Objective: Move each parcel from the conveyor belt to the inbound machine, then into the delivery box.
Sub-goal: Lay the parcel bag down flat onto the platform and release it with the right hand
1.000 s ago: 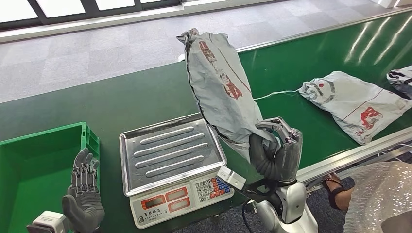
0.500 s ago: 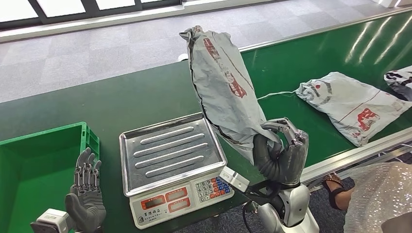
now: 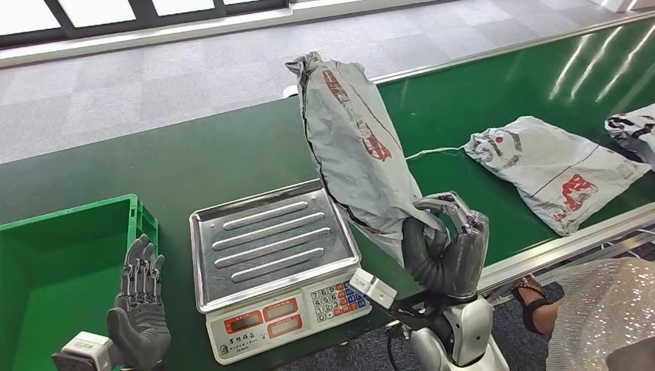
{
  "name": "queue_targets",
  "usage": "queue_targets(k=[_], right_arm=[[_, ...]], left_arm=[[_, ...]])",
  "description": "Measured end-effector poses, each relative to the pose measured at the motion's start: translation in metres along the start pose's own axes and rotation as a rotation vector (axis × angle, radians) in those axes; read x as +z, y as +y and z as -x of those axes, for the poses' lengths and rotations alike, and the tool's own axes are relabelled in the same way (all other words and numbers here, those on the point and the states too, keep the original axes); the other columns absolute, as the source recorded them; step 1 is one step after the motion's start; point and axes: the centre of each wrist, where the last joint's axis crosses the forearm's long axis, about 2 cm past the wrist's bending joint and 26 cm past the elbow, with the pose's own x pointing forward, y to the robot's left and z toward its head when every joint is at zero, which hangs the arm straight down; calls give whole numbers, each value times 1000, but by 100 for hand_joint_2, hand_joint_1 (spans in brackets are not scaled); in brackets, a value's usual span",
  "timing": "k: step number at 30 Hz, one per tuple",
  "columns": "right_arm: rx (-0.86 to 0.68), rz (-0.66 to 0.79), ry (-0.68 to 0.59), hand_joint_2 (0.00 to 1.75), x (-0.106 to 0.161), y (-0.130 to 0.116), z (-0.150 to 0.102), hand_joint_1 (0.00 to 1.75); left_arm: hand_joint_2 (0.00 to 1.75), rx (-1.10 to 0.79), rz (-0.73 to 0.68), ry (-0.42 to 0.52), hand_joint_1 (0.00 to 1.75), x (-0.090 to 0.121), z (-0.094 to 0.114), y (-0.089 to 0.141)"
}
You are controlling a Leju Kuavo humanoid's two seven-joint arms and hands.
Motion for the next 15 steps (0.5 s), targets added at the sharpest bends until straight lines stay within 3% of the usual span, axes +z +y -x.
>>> queue_targets(k=[4,7,9,15], right_arm=[[-166,-202,19,175,-15,28,-6,175],[-352,-569,-14,175,-23,76,-40,175],[-390,-724,-44,175,-17,101,-65,175],[-398,-847,-65,175,-1,124,-91,175]], left_arm=[[0,14,40,-8,0,-6,0,-4],[0,29,76,-17,0,-20,-1,-8],[0,37,88,-19,0,-26,-1,-11],[0,42,88,-6,0,-26,1,-13]])
